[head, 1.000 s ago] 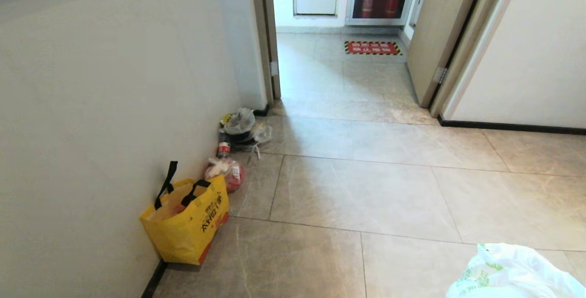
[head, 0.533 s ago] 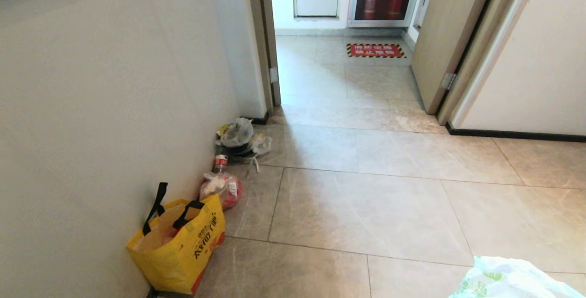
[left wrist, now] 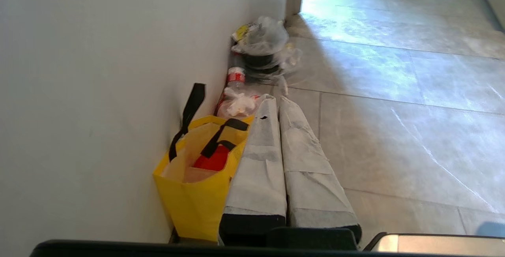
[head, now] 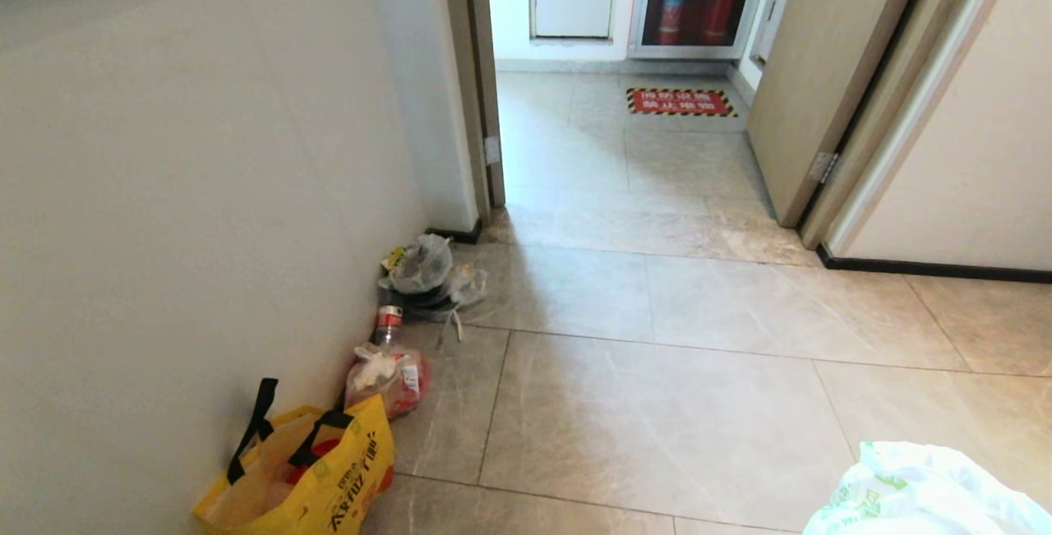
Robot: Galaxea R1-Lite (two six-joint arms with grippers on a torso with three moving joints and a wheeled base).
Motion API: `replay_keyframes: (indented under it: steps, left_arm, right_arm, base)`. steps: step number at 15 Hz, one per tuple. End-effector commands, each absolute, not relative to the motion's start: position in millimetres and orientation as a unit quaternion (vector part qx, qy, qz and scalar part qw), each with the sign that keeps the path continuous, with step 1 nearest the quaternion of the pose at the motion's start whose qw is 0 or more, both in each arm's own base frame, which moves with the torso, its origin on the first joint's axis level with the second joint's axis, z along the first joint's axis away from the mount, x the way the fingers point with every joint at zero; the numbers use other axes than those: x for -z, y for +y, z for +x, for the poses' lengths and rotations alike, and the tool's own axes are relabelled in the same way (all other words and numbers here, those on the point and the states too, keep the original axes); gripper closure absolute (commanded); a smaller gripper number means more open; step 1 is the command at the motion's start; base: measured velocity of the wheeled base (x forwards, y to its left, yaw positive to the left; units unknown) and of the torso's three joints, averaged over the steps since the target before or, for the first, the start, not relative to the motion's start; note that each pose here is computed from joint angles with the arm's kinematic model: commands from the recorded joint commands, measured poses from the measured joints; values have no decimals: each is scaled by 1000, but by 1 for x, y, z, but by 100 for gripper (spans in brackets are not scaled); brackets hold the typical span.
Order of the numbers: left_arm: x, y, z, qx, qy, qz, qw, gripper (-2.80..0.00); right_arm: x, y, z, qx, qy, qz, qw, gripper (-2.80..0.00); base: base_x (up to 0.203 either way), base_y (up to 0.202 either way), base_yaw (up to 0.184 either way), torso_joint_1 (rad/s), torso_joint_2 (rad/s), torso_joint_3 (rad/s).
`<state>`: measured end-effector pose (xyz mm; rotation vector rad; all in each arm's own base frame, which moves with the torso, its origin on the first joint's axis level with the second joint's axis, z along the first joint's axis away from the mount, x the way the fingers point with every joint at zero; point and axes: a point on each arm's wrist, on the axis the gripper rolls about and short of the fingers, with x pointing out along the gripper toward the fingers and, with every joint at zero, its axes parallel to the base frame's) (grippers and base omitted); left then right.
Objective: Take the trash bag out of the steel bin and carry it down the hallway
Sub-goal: Put the trash bag at the door
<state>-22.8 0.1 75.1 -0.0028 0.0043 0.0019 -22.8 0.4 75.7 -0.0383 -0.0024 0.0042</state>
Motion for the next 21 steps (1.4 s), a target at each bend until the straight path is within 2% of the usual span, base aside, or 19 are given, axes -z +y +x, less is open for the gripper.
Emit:
replay_keyframes:
  steps: [1, 12, 18, 21]
  left_arm:
    - [-75, 0, -23, -2, 2, -2, 1000, 0]
    - [-75, 0, -23, -2, 2, -2, 1000, 0]
    - [-75, 0, -23, -2, 2, -2, 1000, 0]
    - [-75, 0, -23, -2, 2, -2, 1000, 0]
  right_arm:
    - [-76, 0, -23, -2, -1, -19, 1000, 0]
    - [-76, 0, -23, -2, -1, -19, 1000, 0]
    - [-76, 0, -23, -2, -1, -20, 1000, 0]
    - [-76, 0, -23, -2, -1, -19, 1000, 0]
  base:
    - [190, 0, 2, 7, 2, 2]
    - [185, 0, 0, 1, 1, 3]
    - [0, 0, 0, 0, 0, 0]
    - [-1, 6, -129, 2, 0, 2]
